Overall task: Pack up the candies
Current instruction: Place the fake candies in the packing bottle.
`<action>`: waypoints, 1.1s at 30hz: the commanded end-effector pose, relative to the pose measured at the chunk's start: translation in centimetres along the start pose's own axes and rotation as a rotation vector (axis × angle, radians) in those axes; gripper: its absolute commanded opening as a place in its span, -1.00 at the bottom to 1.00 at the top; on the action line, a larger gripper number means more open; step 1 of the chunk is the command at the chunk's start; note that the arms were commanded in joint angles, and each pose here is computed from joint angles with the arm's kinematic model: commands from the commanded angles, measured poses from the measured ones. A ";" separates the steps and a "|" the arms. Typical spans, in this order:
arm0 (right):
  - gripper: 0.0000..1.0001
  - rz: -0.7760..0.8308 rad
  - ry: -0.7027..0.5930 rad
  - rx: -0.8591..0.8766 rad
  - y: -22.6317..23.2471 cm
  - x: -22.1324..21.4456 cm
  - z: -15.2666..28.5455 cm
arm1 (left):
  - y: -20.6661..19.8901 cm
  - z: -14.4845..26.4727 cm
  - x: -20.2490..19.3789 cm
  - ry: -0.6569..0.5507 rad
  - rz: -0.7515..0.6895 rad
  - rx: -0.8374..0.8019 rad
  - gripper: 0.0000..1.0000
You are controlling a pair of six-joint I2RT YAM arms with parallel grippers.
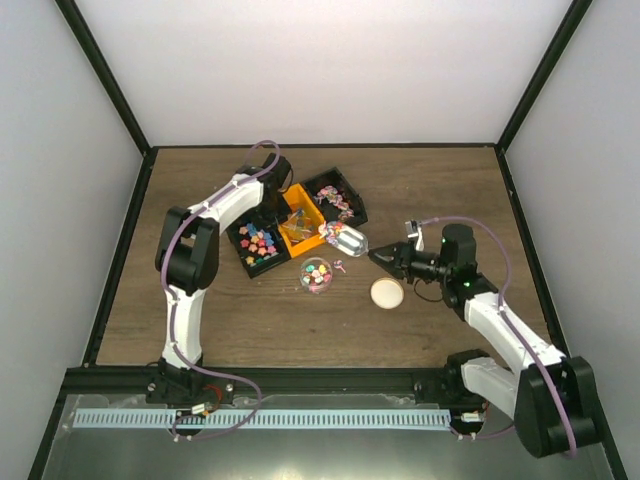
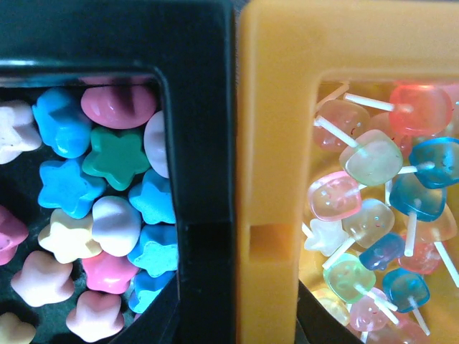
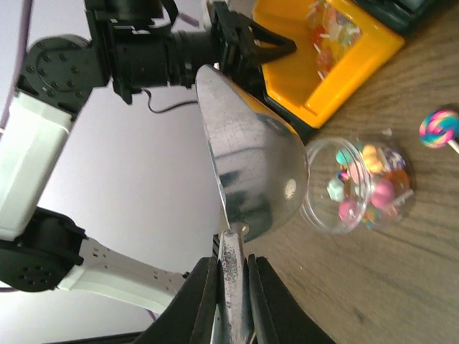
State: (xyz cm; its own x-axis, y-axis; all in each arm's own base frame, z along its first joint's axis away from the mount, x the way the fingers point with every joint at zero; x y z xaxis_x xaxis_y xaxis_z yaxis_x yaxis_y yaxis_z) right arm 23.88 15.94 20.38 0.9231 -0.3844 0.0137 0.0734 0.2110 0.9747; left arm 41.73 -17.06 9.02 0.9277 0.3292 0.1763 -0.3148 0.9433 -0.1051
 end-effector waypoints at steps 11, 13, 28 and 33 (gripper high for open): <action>-0.99 0.044 0.046 -0.226 -3.0 -3.0 2.2 | -1.1 -3.5 -0.8 0.079 0.000 -0.094 -0.92; -0.99 0.058 0.049 -0.243 -2.8 -2.9 2.1 | -1.1 -3.5 -0.9 0.081 0.001 -0.094 -0.92; -0.99 0.193 0.076 -0.384 -1.0 -3.3 -0.2 | -0.7 -3.4 -1.2 0.079 0.001 -0.092 -0.92; -0.99 0.241 0.072 -0.474 -0.6 -3.0 -0.4 | -0.7 -3.4 -1.2 0.079 0.004 -0.093 -0.92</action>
State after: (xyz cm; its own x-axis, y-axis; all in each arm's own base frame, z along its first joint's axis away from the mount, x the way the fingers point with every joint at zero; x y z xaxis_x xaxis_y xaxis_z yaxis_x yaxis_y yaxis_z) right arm 20.64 17.25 18.45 0.9640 -0.2384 0.1180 0.0536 0.6085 0.7918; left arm 41.68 -17.04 8.97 0.9259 0.3294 0.1849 -0.3113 0.9426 -0.1206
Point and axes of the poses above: each gripper's point midway between its finger pads, its own z axis back along the fingers, its own y axis along the line the jaws close on, x = y × z, the point moved 4 cm from there along z, back along the fingers, and after that the axes turned 11 degrees about -z, right-handed, at the moved point
